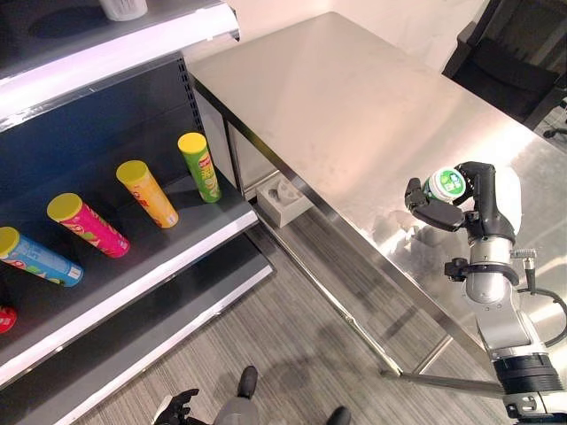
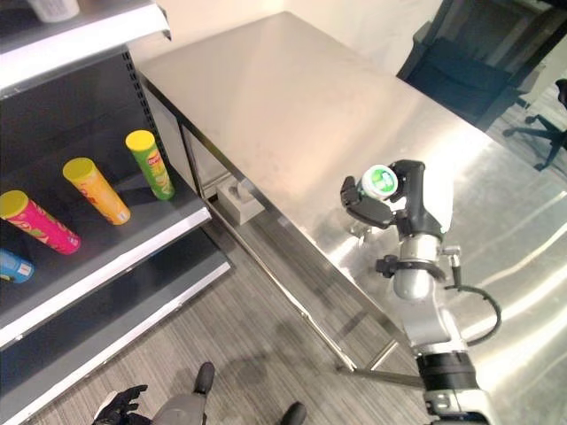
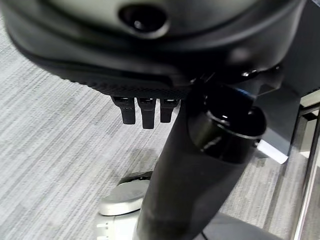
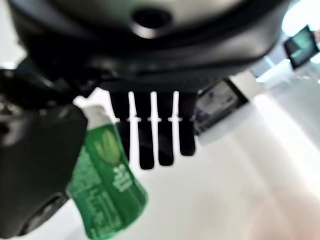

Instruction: Put the goods on the table back onto the shelves and tidy them up.

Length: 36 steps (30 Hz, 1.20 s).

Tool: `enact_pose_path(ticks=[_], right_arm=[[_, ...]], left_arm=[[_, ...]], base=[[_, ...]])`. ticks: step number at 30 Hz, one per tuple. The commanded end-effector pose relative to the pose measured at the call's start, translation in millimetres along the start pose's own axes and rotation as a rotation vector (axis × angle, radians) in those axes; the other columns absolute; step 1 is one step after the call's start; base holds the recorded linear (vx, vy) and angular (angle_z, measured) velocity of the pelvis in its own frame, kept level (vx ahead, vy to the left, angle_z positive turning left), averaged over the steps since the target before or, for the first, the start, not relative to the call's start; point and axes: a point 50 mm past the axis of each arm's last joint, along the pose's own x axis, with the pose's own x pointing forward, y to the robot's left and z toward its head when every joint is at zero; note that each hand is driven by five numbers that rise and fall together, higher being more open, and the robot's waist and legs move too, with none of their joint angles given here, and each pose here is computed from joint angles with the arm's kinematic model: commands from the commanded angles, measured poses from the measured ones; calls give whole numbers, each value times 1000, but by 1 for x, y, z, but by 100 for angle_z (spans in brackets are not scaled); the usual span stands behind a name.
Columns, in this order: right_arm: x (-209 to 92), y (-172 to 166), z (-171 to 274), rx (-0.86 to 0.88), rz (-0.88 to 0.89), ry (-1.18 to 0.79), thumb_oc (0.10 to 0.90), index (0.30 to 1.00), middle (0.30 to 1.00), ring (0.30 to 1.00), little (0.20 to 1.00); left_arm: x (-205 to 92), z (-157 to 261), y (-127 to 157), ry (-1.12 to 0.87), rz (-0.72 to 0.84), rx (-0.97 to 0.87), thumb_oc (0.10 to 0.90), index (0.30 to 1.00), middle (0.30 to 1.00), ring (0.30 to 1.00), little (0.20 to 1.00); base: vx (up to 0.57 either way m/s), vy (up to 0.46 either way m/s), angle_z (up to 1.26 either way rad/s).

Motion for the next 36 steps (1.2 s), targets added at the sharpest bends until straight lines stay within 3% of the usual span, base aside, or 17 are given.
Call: enact_pose_path(ticks=[1, 14, 24, 27, 36], right_arm=[[31, -55, 63, 65, -171, -331, 400, 300, 300, 300, 300], [54, -75, 112, 202, -80, -531, 400, 300, 300, 300, 300], [83, -89, 170, 403, 25, -696, 400, 300, 300, 300, 300], [85, -94, 179, 319, 56, -716, 400, 300, 300, 300, 300], [88, -96, 181, 344, 76, -711, 400, 300, 300, 300, 300]], left_arm=[[-1, -7, 16, 25, 23, 57, 800, 900, 900, 900, 900], [-2, -13, 18, 46, -2, 61, 800, 900, 900, 900, 900], [-3, -20, 25, 77, 14, -6, 800, 900, 900, 900, 900], [-1, -13, 31, 50, 32, -5, 800, 900, 900, 900, 900], [-1, -16, 25, 68, -3, 71, 800, 900, 900, 900, 900]], base=[[-24, -55, 0], [-49, -101, 4], [-98, -228, 30], [-218, -45, 122], [15, 248, 79]])
